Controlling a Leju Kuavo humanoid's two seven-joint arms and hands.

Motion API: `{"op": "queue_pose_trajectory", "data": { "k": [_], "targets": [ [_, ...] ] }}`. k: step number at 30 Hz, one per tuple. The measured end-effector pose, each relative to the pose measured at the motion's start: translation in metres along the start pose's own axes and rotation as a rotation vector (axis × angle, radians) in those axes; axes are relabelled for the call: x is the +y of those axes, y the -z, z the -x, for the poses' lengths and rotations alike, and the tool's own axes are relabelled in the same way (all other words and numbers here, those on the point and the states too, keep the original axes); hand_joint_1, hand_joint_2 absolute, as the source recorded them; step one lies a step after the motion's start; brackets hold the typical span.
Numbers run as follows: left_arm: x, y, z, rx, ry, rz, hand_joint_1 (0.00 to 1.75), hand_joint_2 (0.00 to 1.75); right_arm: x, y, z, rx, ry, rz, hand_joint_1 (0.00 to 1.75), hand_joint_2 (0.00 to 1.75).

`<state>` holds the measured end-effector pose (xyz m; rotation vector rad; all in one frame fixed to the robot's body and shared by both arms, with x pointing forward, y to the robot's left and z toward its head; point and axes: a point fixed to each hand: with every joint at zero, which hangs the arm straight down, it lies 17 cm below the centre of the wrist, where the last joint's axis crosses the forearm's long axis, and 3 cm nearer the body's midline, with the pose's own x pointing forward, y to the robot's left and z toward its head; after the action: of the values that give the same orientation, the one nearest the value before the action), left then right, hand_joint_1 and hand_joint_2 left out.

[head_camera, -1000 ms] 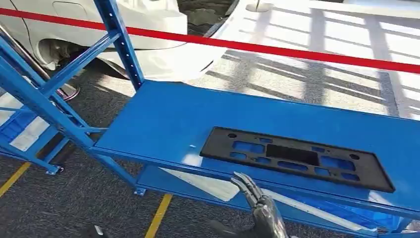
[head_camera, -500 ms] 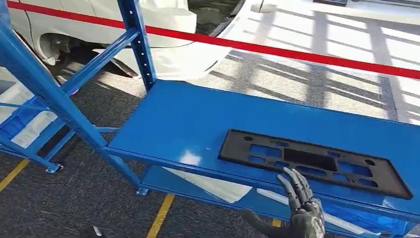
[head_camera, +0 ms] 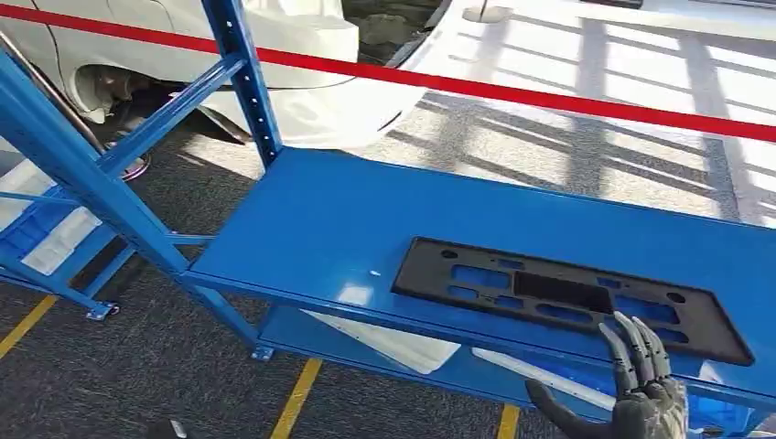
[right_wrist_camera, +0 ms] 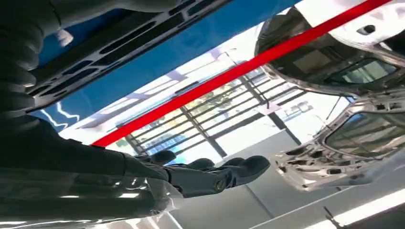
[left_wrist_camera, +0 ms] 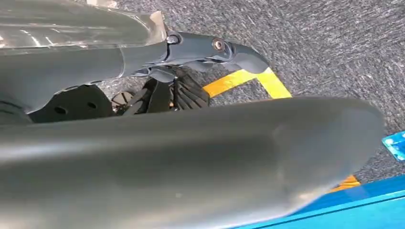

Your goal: Take the parts from the cabinet and place them on the table.

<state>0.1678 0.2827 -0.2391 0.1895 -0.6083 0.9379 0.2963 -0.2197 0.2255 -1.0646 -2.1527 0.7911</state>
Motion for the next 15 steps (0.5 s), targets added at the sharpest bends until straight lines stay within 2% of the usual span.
{"op": "queue_pose_trajectory", "data": {
  "k": [7, 15],
  "targets": [
    [0.000, 0.000, 0.000, -0.001, -0.004, 0.005, 0.00, 0.00, 0.017, -0.031, 0.038, 0.046, -0.034, -0.208, 0.00, 1.75],
    [0.000, 0.000, 0.000, -0.001, -0.004, 0.005, 0.00, 0.00, 0.000, -0.043, 0.064, 0.040, -0.110, -0.253, 0.00, 1.75]
  ]
}}
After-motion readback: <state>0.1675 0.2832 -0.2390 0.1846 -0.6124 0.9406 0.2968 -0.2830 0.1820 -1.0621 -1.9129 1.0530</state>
